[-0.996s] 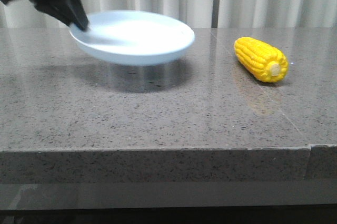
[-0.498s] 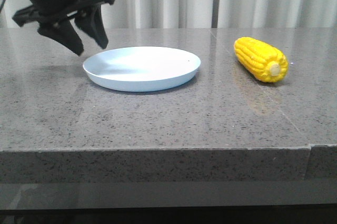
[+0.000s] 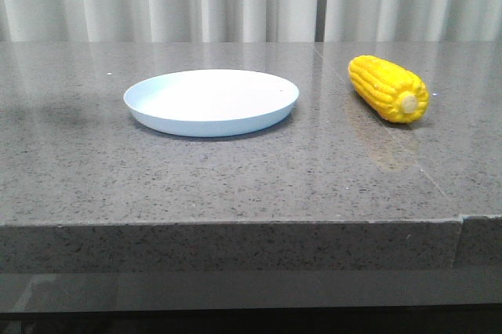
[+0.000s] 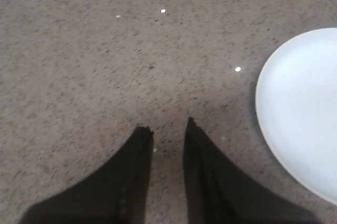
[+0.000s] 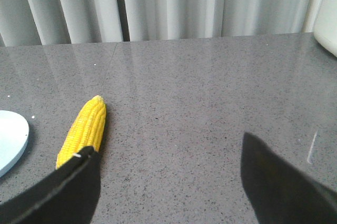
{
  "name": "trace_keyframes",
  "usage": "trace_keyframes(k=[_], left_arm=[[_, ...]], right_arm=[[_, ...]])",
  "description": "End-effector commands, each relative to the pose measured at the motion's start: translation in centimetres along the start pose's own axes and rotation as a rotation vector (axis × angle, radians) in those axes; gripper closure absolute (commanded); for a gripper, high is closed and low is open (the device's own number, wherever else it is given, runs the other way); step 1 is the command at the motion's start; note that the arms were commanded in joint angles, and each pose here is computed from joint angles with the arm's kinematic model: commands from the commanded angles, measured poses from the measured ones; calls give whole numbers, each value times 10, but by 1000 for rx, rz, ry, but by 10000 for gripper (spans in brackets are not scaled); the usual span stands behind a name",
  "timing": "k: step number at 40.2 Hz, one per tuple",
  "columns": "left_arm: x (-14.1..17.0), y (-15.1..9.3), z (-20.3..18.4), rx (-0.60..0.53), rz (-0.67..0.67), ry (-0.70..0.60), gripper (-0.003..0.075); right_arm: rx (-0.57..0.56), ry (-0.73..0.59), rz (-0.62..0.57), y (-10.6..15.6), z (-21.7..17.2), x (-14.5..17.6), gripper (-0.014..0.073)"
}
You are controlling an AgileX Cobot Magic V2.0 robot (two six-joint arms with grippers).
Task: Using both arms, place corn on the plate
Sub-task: 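Lift the left gripper away from the plate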
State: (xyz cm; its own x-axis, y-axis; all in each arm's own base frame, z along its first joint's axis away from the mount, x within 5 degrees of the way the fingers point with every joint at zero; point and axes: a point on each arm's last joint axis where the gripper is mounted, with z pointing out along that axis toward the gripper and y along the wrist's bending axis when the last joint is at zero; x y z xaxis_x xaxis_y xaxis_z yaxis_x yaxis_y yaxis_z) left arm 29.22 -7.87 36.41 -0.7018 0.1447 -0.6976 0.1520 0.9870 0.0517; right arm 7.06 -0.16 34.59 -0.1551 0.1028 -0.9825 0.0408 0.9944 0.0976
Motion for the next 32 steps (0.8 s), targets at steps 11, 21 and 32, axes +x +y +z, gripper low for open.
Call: trace_keyframes(k=[11,21,32], left_arm=[[66,12,-82,75,-48,-342,740],[133,20,-121,122,-56,-604,741],[199,30,-149,116,-54,-791,741]], right_arm=[[-5,-99,-3,1,-2,-17,16],[-5,-98,-3,1,-2,-17,16],[-5,-100,-3,1,-2,-17,16]])
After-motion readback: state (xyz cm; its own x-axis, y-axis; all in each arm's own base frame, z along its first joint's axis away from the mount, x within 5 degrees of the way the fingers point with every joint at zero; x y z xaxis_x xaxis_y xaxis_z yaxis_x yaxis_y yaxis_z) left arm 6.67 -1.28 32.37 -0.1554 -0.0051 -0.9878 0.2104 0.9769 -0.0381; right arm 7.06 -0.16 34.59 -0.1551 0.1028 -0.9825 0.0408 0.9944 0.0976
